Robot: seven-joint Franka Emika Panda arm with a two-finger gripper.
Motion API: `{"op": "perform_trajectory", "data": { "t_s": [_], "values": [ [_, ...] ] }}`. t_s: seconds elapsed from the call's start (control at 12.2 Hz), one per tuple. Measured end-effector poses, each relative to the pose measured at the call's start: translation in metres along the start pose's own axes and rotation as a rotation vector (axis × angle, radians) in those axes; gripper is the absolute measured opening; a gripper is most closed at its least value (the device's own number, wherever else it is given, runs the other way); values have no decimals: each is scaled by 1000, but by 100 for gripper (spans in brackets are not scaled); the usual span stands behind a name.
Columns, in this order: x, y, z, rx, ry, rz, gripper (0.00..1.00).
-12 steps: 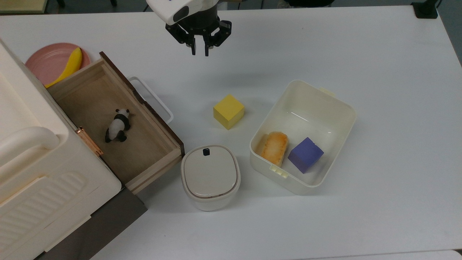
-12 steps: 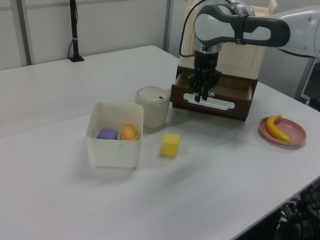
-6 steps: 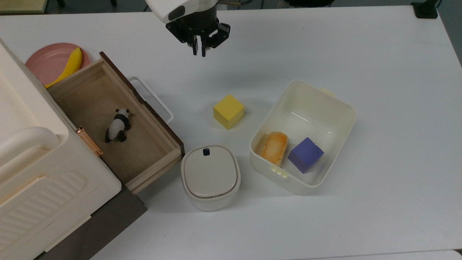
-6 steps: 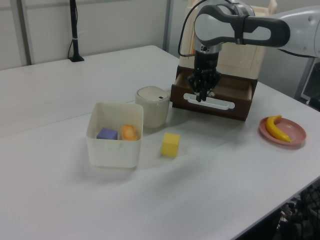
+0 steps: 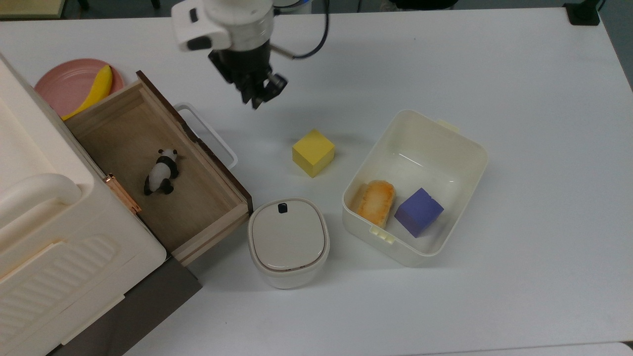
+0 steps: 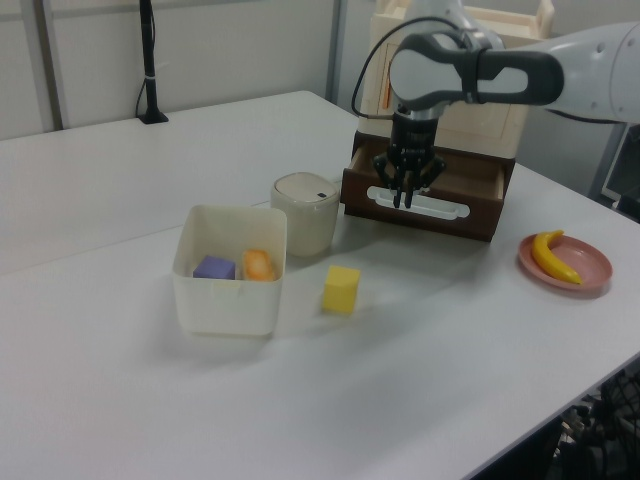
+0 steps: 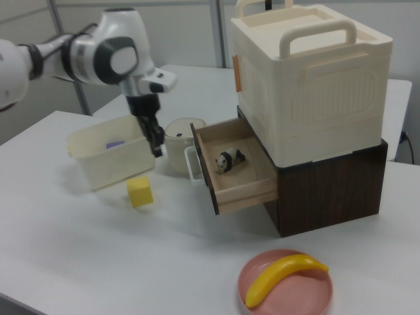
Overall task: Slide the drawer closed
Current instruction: 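Move the gripper down toward the front of the open wooden drawer, then push the drawer front with the gripper into the wooden cabinet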
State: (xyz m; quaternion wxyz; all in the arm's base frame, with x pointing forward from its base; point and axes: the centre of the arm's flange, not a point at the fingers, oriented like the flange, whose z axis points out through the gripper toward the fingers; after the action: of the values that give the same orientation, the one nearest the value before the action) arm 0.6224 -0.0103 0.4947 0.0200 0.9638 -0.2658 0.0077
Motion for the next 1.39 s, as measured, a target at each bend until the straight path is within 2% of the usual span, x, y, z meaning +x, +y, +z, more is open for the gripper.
{"op": "perform_trajectory", "data": {
  "t_s": [0.33, 0.9, 1.39],
  "values": [
    [29, 18, 23, 18, 41, 131, 20],
    [50, 27, 57, 0, 66, 184, 19],
    [99, 73, 59, 42, 226, 292, 19]
  ]
}}
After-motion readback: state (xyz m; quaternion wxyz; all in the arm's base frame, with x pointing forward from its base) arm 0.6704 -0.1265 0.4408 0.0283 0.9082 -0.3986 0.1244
